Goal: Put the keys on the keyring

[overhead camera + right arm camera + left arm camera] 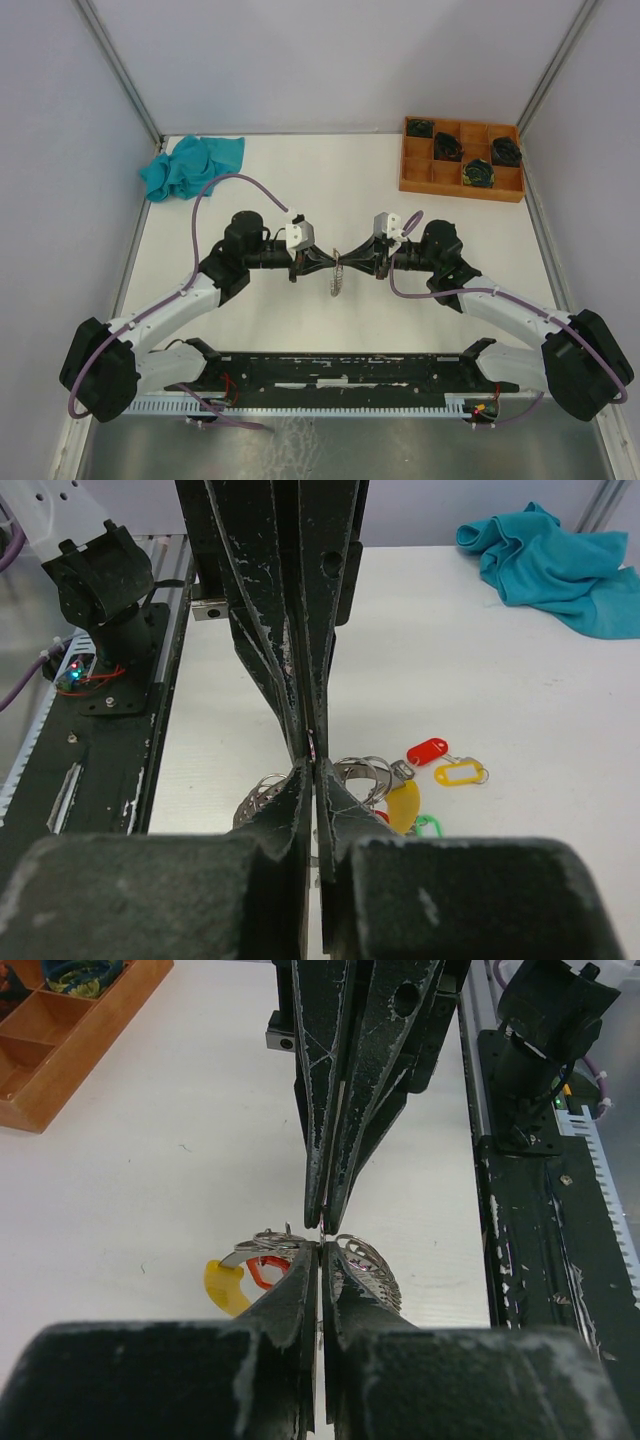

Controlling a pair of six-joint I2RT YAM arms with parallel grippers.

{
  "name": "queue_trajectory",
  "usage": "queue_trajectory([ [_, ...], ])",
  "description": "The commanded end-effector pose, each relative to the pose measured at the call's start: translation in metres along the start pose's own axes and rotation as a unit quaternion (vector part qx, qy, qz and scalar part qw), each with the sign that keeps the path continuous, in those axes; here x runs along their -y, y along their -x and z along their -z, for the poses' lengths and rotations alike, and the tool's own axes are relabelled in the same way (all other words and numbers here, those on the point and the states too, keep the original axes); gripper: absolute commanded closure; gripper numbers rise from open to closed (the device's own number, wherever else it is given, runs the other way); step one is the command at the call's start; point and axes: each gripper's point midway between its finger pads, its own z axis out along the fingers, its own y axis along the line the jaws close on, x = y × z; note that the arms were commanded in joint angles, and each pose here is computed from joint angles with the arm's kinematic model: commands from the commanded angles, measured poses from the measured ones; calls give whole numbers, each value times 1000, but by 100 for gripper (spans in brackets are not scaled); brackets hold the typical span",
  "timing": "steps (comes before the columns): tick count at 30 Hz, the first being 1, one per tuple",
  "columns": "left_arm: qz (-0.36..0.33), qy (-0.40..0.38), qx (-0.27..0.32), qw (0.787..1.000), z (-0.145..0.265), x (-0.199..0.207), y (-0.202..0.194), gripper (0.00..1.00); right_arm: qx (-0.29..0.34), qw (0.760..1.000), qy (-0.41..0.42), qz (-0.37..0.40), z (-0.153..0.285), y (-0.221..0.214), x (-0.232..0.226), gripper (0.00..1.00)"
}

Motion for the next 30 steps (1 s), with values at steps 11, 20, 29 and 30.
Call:
queue_trajectory([
  [11, -42, 149, -6, 988, 28, -40, 32, 97, -61, 991, -121, -4, 24, 25, 29, 10],
  [20, -35, 307, -22, 951, 74, -71, 40, 97, -56, 961, -256, -82, 41, 19, 63, 0],
  [29, -13, 428, -23, 903, 116, -90, 40, 97, -141, 944, -263, -142, 24, -24, 86, 0],
  [30, -3, 452, -22, 892, 123, -94, 38, 97, -151, 943, -254, -150, 20, -31, 86, 0],
])
